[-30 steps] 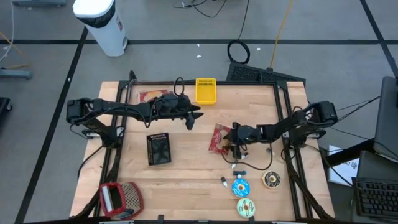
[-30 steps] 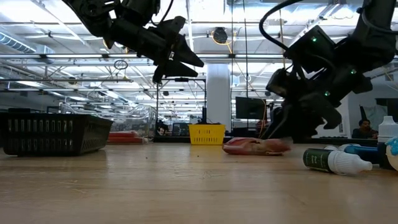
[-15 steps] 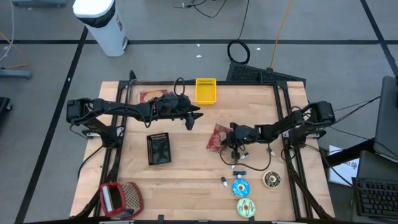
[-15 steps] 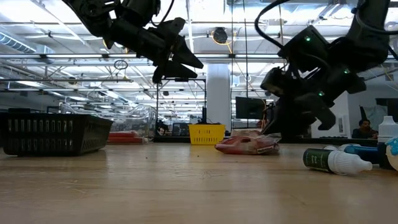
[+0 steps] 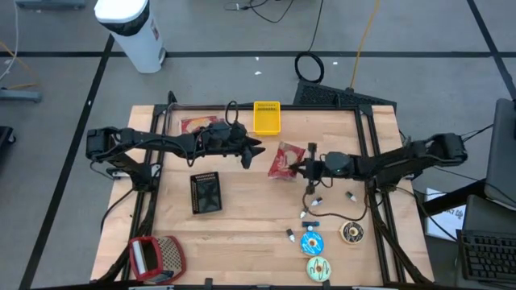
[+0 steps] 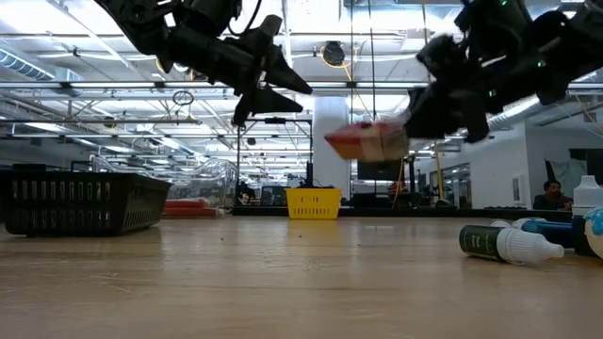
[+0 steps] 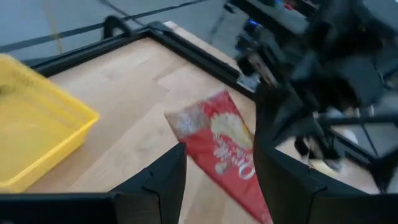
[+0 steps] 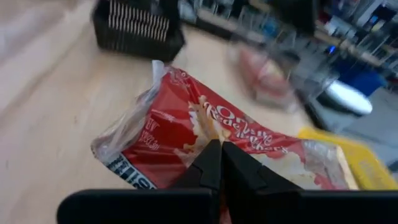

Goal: Pick & Place Food Item
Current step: Put the popcorn pack into the transparent bin

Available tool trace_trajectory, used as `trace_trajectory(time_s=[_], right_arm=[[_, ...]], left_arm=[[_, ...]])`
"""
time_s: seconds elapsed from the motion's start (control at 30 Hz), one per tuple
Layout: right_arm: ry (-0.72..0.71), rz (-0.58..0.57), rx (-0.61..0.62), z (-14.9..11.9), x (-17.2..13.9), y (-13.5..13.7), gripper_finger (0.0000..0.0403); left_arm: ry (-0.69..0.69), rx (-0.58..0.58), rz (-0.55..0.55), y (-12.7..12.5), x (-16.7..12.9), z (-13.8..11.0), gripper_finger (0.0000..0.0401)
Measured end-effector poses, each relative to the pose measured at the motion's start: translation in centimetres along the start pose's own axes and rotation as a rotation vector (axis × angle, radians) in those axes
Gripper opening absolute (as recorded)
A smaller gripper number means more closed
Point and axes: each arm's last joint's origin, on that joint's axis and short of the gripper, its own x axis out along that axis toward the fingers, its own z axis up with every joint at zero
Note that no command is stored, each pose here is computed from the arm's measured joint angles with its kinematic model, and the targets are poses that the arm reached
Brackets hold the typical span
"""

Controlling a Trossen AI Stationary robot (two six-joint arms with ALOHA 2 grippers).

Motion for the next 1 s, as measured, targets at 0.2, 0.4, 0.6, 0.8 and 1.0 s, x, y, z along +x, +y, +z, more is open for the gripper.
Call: trace_trajectory(time_s=[0.2,0.4,0.6,0.8,1.0], right_arm=[[-0.07,-0.049,0.079,1.1,-0.9,-1.1,0.0],[-0.13,-0.092,0.17,1.7,-1.4,-2.2,0.0],[-0.126,-0.096,0.033,1.7,-1.3,-1.9,0.0],[-0.089,-0.156,-0.243,2.0,-1.3,-0.7,0.0],[-0.044,-0.227,-0.428,2.4,-1.6,0.2,0.0]], left_arm=[[0.012,0.349,-0.084,-1.9,0.0,-0.7,0.0186],[0.004,0.672,-0.148,-3.9,-0.1,-1.7,0.0186],[-0.046,0.659,-0.132,-4.8,-0.1,-1.6,0.0186],[-0.158,0.352,-0.071,-3.8,-0.1,0.0,0.0186],[-0.244,0.038,-0.055,-1.8,-0.3,1.8,0.0186]])
